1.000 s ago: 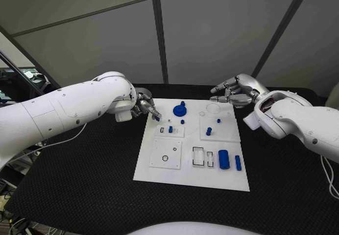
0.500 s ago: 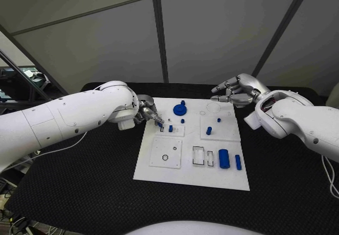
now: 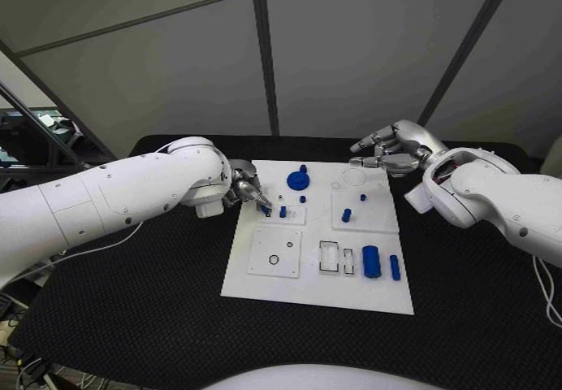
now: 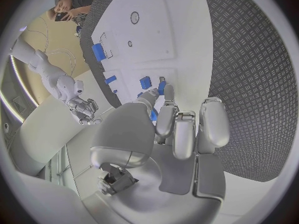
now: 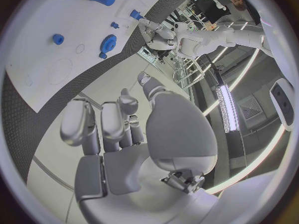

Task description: Assemble the parts on the task board

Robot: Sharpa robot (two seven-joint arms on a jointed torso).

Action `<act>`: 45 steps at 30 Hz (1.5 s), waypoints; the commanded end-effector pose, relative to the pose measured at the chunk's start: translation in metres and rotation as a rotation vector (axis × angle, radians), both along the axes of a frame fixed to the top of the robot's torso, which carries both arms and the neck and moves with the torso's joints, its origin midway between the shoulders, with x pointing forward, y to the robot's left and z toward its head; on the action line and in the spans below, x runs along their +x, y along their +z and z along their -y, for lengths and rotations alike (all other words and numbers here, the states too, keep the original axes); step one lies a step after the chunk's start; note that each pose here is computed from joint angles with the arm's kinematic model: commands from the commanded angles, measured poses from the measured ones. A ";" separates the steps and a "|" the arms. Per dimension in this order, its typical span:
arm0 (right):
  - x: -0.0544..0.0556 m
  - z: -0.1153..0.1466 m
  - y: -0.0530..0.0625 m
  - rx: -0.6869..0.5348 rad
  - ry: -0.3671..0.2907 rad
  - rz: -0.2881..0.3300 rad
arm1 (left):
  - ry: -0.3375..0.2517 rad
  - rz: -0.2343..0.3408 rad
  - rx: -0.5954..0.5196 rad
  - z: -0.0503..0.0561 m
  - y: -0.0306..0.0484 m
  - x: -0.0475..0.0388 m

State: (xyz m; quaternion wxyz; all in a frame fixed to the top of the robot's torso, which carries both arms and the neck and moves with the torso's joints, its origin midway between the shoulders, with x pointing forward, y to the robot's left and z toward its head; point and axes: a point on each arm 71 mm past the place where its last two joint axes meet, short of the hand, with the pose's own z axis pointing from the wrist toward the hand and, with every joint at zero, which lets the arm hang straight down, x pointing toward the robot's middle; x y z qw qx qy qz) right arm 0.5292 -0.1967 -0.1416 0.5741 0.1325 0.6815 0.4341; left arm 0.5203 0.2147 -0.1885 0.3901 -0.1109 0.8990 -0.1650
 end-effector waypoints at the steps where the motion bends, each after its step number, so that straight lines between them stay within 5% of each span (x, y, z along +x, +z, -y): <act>1: 0.000 -0.001 0.001 0.000 0.009 0.002 | -0.014 -0.004 0.021 0.001 -0.0004 -0.0009; 45: 0.000 -0.002 0.000 -0.003 0.014 -0.004 | -0.047 -0.038 0.056 0.005 -0.0043 -0.0031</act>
